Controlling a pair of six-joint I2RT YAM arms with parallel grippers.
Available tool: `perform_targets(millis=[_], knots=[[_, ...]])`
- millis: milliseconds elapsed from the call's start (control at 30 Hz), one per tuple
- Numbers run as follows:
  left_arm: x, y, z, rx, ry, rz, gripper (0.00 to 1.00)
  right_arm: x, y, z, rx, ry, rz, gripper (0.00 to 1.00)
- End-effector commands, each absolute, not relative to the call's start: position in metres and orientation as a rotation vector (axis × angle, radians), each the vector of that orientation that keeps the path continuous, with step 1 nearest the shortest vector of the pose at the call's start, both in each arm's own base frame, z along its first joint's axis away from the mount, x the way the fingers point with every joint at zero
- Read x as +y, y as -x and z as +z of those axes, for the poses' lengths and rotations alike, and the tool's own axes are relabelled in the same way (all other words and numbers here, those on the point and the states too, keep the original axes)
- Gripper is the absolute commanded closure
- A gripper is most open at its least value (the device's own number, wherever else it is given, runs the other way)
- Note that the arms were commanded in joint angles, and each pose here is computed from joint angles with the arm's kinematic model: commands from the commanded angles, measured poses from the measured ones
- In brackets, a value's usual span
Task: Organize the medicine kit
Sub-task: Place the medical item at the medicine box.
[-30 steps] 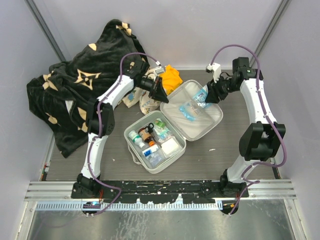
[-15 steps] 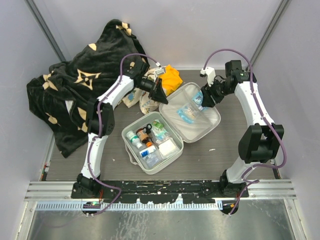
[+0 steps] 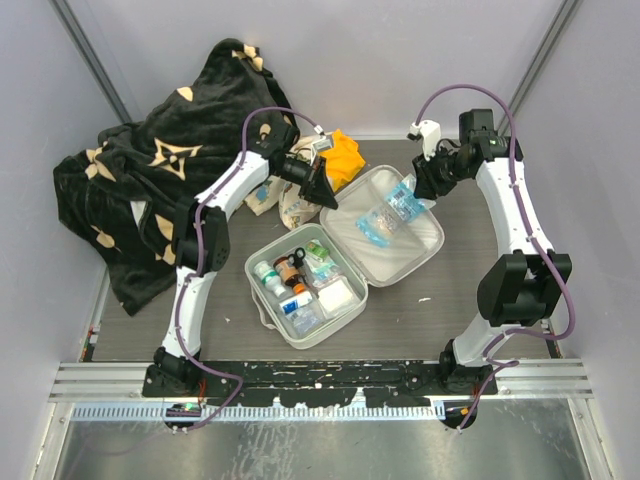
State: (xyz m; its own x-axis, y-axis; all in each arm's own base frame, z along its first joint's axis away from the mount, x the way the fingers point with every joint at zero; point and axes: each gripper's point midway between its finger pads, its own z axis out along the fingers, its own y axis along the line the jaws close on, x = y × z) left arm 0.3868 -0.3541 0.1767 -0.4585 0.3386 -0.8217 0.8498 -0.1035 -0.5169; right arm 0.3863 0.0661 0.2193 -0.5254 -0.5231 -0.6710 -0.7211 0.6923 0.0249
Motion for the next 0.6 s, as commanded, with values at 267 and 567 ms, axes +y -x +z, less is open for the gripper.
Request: perform_targets(millis=[267,567], knots=[[-0.360,-0.386,0.249,1.596,-1.267,-1.558,1.00,0.080,-0.365,0.208,2.253,0.928,0.526,0.83],[-0.361,-0.387,0.248,1.595,-1.247,-1.565,1.00,0.099,-0.350,0.200,2.200,0.938,0.653,0.81]])
